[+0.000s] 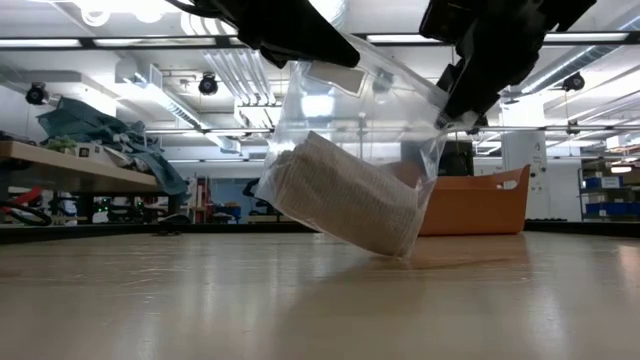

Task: Roll bandage
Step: Close the transparent zip bag

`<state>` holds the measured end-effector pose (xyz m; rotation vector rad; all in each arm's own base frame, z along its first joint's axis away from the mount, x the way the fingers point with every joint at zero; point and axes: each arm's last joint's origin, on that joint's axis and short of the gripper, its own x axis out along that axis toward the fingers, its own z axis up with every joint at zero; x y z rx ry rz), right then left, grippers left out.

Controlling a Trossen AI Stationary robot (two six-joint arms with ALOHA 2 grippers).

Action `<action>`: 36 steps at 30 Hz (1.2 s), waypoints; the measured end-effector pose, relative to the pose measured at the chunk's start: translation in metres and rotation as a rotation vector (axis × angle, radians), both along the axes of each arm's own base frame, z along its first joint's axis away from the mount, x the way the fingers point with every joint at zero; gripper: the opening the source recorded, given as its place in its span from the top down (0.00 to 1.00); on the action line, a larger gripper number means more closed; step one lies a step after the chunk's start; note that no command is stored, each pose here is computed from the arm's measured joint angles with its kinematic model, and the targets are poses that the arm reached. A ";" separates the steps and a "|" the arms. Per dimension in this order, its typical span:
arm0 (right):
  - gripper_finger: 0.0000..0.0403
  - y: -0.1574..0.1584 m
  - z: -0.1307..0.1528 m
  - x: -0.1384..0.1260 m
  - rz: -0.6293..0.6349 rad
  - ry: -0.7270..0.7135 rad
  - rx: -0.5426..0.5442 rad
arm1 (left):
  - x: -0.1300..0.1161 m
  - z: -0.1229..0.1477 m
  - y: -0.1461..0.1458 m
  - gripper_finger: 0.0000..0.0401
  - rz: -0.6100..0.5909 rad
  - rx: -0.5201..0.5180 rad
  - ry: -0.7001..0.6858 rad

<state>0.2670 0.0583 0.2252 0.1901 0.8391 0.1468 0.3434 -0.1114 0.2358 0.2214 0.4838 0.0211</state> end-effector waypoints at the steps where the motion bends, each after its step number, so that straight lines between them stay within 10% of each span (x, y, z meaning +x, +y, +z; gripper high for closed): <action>1: 0.93 0.000 0.000 0.000 0.019 -0.001 -0.003 | 0.000 0.000 0.000 1.00 0.000 0.000 0.000; 12: 0.80 0.001 -0.002 -0.001 0.012 0.022 0.018 | 0.000 0.000 0.000 1.00 0.000 0.002 0.005; 18: 0.97 0.001 -0.002 0.000 0.011 0.013 0.020 | 0.000 -0.001 0.000 1.00 0.000 0.002 0.008; 23: 0.93 0.000 0.003 -0.004 0.012 -0.006 0.026 | -0.001 -0.001 0.001 1.00 0.033 0.030 0.003; 36: 0.85 -0.023 0.057 -0.082 -0.169 -0.361 -0.031 | 0.001 0.000 0.001 1.00 0.024 0.080 -0.116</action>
